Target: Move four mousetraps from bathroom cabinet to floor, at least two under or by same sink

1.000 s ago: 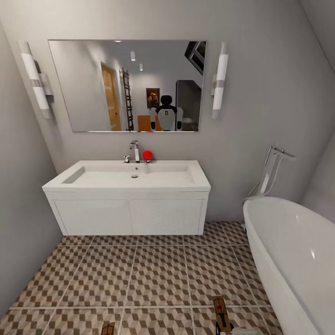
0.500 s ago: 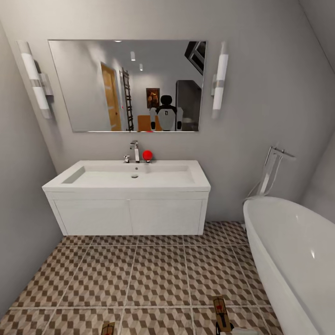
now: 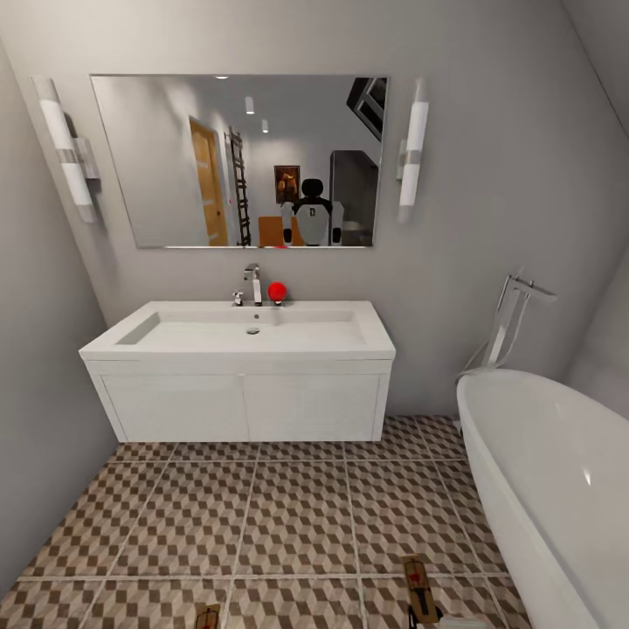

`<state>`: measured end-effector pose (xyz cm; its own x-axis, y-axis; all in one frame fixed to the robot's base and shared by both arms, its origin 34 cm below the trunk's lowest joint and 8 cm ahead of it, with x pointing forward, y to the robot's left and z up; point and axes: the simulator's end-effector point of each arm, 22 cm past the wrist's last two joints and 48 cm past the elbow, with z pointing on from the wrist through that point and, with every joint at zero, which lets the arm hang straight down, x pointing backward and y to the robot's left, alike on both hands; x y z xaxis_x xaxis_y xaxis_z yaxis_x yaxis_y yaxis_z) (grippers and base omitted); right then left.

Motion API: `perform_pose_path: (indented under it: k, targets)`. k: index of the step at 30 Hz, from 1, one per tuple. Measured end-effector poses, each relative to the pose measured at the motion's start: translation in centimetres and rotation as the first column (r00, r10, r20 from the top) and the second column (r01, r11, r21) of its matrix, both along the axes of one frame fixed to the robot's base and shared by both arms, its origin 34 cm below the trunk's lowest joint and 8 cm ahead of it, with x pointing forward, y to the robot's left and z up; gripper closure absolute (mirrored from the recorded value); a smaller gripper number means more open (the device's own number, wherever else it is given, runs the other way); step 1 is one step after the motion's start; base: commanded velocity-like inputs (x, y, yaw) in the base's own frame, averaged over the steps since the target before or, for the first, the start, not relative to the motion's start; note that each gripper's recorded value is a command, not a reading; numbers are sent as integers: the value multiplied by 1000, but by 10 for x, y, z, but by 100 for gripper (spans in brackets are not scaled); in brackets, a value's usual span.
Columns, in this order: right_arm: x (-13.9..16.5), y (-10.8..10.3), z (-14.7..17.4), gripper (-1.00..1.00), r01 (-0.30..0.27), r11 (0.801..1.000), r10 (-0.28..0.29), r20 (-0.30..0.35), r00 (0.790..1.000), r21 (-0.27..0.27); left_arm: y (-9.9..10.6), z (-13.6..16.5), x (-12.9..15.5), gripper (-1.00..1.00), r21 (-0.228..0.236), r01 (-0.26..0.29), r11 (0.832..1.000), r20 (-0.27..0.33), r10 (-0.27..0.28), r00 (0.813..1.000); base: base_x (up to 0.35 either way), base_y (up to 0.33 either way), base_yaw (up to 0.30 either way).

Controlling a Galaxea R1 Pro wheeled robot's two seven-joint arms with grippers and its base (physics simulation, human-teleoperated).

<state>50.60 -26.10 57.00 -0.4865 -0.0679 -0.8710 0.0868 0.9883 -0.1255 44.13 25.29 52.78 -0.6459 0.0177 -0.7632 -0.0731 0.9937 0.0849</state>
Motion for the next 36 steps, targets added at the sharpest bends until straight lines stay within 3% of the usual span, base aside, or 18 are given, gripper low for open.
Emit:
perform_pose_path:
  k: [16, 21, 25, 29, 36]
  targets:
    - [1, 6, 0, 100, -8, 1000, 8, 2, 1000, 8, -5, 1, 2, 100, -9, -10, 1000, 0, 10, 1000, 0, 0, 0]
    - [2, 7, -1, 100, -6, 1000, 6, -7, 1000, 8, -9, 12, 30, 100, -14, -10, 1000, 12, 10, 1000, 0, 0, 0]
    - [21, 14, 5, 100, -12, 1000, 12, -13, 1000, 14, -8, 22, 55, 100, -13, -5, 1000, -15, 5, 1000, 0, 0, 0]
    - [47, 19, 16, 100, -15, 1000, 16, -12, 1000, 20, -6, 37, 77, 100, -11, -3, 1000, -6, 3, 1000, 0, 0, 0]
    - [87, 23, 45, 100, -19, 999, 19, 21, 1000, 27, -5, 51, 97, 100, -6, 4, 1000, -28, -4, 1000, 0, 0, 0]
